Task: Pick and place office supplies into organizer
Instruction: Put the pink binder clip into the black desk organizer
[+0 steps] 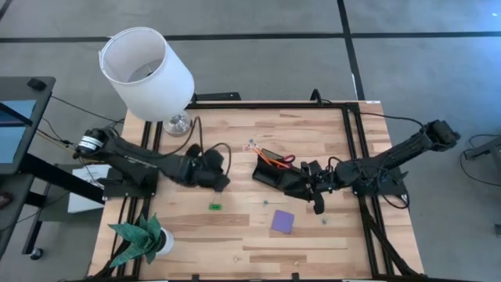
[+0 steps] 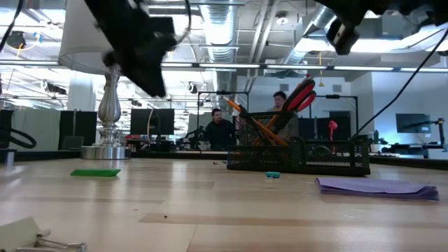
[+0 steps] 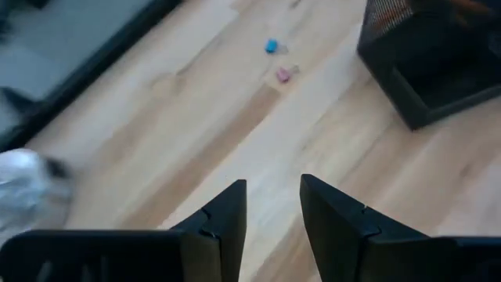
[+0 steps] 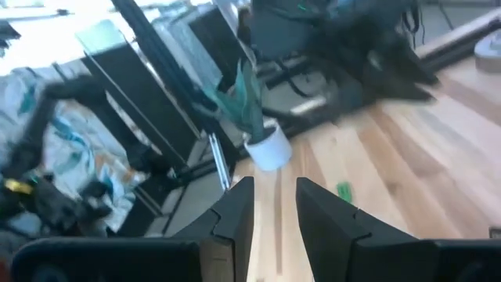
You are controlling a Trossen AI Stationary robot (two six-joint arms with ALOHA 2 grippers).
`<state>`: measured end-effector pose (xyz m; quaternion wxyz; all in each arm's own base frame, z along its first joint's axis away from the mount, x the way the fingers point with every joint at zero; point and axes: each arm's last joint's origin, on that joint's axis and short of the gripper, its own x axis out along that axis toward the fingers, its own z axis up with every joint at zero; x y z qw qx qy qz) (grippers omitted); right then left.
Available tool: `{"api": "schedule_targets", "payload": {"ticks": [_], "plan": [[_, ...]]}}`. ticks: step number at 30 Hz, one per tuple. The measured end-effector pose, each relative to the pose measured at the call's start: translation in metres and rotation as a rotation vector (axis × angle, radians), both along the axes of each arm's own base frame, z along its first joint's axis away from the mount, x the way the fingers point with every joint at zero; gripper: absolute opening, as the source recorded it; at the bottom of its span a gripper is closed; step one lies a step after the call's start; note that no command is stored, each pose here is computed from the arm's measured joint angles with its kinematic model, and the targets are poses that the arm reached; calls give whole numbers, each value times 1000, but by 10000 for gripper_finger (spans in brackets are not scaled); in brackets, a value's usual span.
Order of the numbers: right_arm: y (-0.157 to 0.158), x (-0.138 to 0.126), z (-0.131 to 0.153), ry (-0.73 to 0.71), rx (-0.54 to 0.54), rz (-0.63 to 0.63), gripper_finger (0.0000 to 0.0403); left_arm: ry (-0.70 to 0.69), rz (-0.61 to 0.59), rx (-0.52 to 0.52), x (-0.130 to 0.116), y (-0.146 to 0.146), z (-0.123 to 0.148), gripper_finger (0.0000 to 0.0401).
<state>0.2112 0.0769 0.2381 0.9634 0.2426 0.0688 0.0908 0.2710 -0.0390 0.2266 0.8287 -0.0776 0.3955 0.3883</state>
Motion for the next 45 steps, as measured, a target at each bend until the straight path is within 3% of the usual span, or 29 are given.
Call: {"api": "schedule_targets", "payload": {"ticks": [3, 8, 12, 16, 25, 31, 38, 42, 45], "plan": [[-3, -3, 10, -65, 2, -5, 93, -69, 22, 7, 8, 22, -13, 119], [-4, -10, 19, -98, -125, 8, 93, -127, 2, -7, 11, 53, -33, 119], [-8, -11, 16, -69, -225, -13, 93, -281, -148, -91, 15, 79, -47, 119], [-15, -8, 8, -1, -300, -73, 93, -405, -298, -53, 9, 98, -56, 119], [-27, 5, -17, 166, -354, -124, 93, -341, -270, -33, -3, 111, -69, 119], [-40, 14, -29, 233, -407, -180, 93, -326, -261, 59, -2, 114, -66, 119], [-59, 19, -30, 238, -415, -262, 93, -312, -510, 59, -1, 119, -63, 119], [-65, 21, -25, 191, -399, -293, 93, -326, -525, 37, 3, 126, -70, 119], [-62, 20, -23, 182, -386, -238, 93, -302, -576, 40, 9, 130, -87, 120]]}}
